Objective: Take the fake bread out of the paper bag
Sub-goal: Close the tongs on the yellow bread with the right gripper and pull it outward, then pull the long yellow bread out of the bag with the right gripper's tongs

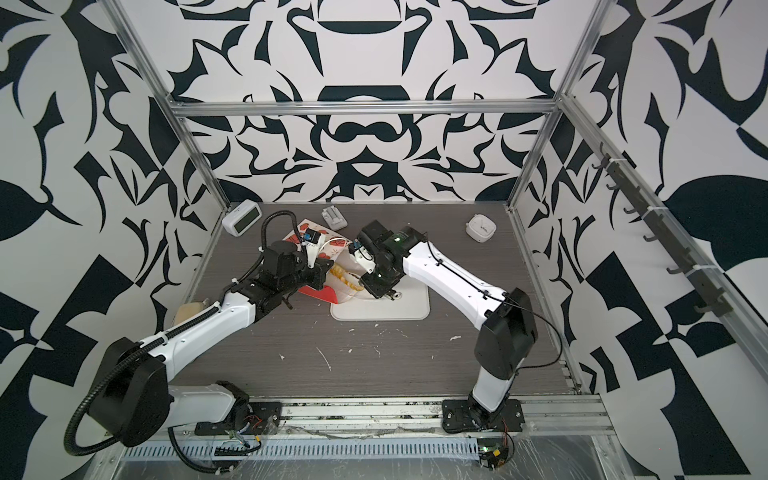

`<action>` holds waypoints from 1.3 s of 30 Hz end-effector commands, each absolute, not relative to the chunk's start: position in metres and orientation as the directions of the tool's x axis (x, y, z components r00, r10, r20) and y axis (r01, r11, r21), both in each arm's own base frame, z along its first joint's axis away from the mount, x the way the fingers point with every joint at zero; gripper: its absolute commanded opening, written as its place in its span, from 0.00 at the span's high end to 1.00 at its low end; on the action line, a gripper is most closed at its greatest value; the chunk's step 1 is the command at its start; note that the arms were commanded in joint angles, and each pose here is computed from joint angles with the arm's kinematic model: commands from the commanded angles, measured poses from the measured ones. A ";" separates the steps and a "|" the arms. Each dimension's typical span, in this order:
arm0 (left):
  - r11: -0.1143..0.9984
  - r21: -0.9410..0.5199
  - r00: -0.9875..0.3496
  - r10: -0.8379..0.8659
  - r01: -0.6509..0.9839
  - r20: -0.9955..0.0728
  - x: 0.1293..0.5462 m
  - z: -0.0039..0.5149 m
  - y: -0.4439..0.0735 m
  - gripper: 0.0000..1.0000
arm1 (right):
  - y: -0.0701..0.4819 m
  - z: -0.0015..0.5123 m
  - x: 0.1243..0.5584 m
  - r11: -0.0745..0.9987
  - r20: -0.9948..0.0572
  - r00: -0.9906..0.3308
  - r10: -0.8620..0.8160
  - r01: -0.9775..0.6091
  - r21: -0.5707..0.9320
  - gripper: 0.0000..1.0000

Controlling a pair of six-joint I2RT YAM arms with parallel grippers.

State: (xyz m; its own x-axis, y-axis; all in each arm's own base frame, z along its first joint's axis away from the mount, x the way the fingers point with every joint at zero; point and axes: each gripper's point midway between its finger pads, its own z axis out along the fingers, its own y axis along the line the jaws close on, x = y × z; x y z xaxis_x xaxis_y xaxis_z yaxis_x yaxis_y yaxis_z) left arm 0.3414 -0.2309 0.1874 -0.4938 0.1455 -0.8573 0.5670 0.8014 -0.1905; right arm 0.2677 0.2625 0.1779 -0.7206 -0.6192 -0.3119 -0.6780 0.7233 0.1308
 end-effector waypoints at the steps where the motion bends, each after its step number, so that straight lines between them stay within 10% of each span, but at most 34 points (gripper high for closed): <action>1: 0.801 -0.187 -0.484 0.142 0.568 -0.864 0.341 0.185 -0.231 0.95 | 0.253 0.194 0.247 0.752 -0.335 -0.780 -0.529 -0.613 0.241 0.78; 17: 0.856 -0.193 -0.492 0.080 0.479 -0.867 0.357 0.189 -0.221 0.95 | 0.181 0.210 0.189 0.819 -0.415 -0.905 -0.098 -0.310 0.482 0.77; 39: 0.851 -0.200 -0.488 0.074 0.485 -0.870 0.350 0.192 -0.219 0.95 | 0.163 0.156 0.237 0.780 -0.396 -0.910 0.122 -0.159 0.606 0.77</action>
